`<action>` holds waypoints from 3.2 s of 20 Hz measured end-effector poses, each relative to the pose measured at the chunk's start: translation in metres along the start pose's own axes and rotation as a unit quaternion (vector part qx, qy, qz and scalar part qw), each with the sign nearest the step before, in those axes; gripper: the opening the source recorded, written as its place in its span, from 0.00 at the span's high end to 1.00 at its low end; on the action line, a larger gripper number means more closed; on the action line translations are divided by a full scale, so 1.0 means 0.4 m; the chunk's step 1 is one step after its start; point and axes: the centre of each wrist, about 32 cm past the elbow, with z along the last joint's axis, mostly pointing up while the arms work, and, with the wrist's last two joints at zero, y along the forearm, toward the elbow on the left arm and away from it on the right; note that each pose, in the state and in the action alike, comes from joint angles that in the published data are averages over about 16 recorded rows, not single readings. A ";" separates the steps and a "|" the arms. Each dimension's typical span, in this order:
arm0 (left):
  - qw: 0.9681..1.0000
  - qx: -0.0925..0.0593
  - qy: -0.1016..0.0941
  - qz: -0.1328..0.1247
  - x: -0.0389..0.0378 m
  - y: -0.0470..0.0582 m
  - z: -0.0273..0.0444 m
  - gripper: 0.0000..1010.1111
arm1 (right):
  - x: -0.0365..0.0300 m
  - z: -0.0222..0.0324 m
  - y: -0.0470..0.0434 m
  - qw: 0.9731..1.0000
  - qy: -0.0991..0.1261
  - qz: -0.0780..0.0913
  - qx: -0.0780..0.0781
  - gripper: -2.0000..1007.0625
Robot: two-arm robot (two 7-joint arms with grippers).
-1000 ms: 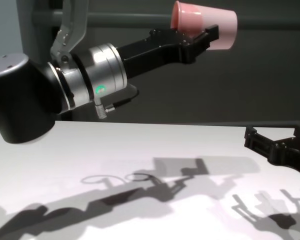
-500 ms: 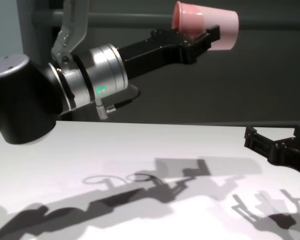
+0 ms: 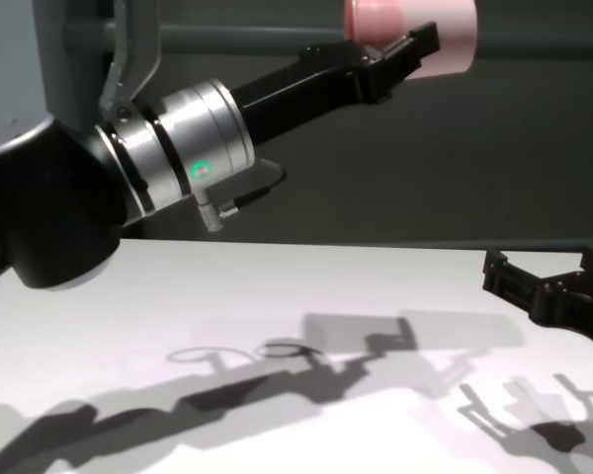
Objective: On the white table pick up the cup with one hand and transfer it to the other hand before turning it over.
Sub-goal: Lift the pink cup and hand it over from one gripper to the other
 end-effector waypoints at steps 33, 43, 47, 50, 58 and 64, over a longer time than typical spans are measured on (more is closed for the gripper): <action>1.000 -0.004 0.008 -0.002 0.002 -0.001 -0.001 0.80 | 0.055 0.029 0.048 0.972 0.184 0.111 0.097 0.01; 1.000 -0.005 0.008 -0.001 0.001 0.000 -0.001 0.80 | 0.088 0.021 0.069 0.899 0.378 0.152 0.160 0.01; 1.000 -0.005 0.008 -0.001 0.001 0.000 -0.001 0.80 | 0.090 0.017 0.086 0.871 0.427 0.169 0.172 0.01; 1.000 -0.005 0.008 -0.001 0.001 0.000 -0.001 0.80 | 0.087 0.016 0.101 0.855 0.452 0.183 0.178 0.01; 1.000 -0.005 0.008 -0.001 0.001 0.000 -0.001 0.80 | 0.070 0.017 0.144 0.821 0.492 0.219 0.189 0.01; 1.000 -0.005 0.008 -0.001 0.001 0.000 -0.001 0.80 | 0.053 0.011 0.177 0.800 0.513 0.239 0.197 0.01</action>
